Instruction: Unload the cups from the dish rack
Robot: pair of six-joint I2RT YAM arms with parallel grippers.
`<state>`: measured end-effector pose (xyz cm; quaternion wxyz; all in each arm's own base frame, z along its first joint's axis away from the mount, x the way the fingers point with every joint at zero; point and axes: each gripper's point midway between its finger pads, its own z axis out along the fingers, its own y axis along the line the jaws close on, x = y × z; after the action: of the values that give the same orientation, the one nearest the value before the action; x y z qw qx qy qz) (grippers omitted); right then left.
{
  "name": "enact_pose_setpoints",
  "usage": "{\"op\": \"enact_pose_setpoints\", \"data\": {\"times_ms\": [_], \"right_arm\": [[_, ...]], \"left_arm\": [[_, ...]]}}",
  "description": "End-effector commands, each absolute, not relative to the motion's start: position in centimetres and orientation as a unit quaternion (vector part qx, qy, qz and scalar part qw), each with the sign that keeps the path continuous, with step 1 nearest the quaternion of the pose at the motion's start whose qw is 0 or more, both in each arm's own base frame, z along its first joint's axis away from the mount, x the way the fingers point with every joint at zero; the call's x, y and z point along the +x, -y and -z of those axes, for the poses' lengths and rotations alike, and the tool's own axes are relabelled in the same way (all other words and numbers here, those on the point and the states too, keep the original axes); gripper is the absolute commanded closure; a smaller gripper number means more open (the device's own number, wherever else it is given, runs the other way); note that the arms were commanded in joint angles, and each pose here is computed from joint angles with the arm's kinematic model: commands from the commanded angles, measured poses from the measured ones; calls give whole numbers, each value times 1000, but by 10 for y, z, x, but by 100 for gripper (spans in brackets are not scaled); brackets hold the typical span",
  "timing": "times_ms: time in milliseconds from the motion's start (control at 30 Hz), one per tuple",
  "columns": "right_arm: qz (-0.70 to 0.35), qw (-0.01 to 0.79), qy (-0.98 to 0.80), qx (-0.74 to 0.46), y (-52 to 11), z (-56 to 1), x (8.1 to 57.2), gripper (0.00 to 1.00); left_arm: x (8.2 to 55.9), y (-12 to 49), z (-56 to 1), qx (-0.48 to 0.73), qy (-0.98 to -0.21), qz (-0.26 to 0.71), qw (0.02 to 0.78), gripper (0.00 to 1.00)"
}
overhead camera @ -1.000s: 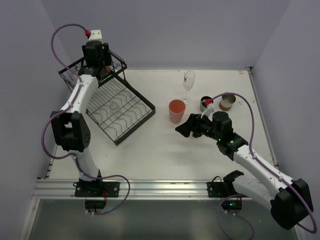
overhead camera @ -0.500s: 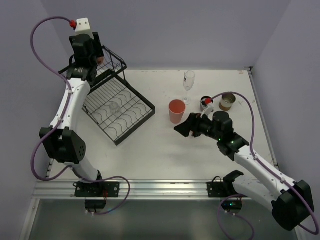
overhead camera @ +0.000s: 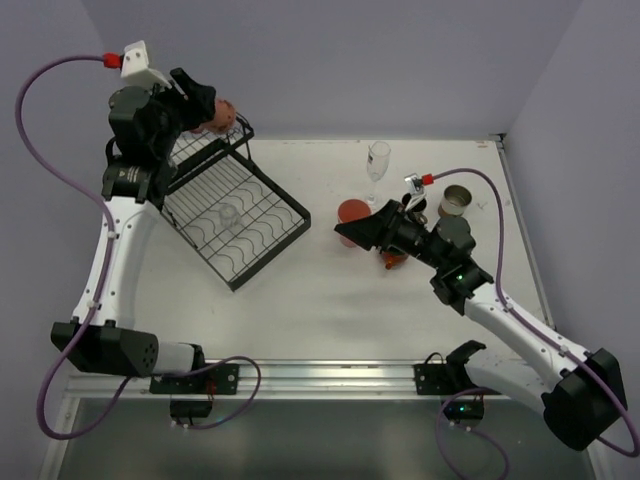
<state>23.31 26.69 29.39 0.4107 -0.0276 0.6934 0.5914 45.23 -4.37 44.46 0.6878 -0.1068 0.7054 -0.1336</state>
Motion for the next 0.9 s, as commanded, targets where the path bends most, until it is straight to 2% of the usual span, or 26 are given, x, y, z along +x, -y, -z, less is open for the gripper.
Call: {"op": "enact_pose_setpoints", "data": {"times_ms": [0, 200, 233, 400, 567, 867], "right_arm": [[-681, 421, -598, -45, -281, -373, 220, 22], [-692, 463, -550, -65, -292, -415, 216, 22], [-694, 470, -542, -68, -293, -423, 216, 22], [-695, 468, -538, -93, -308, -435, 219, 23], [-689, 453, -558, -97, -330, -434, 224, 24], [-698, 429, -565, -99, -354, -422, 214, 27]], "left_arm": [[411, 99, -462, -71, -678, 310, 663, 63], [349, 145, -470, -16, -625, 477, 618, 63], [346, 149, -449, -21, -634, 490, 598, 63], [305, 169, -445, 0, -604, 561, 567, 63], [279, 190, -443, 19, -588, 595, 548, 63], [264, 209, -443, 35, -572, 620, 536, 63]]}}
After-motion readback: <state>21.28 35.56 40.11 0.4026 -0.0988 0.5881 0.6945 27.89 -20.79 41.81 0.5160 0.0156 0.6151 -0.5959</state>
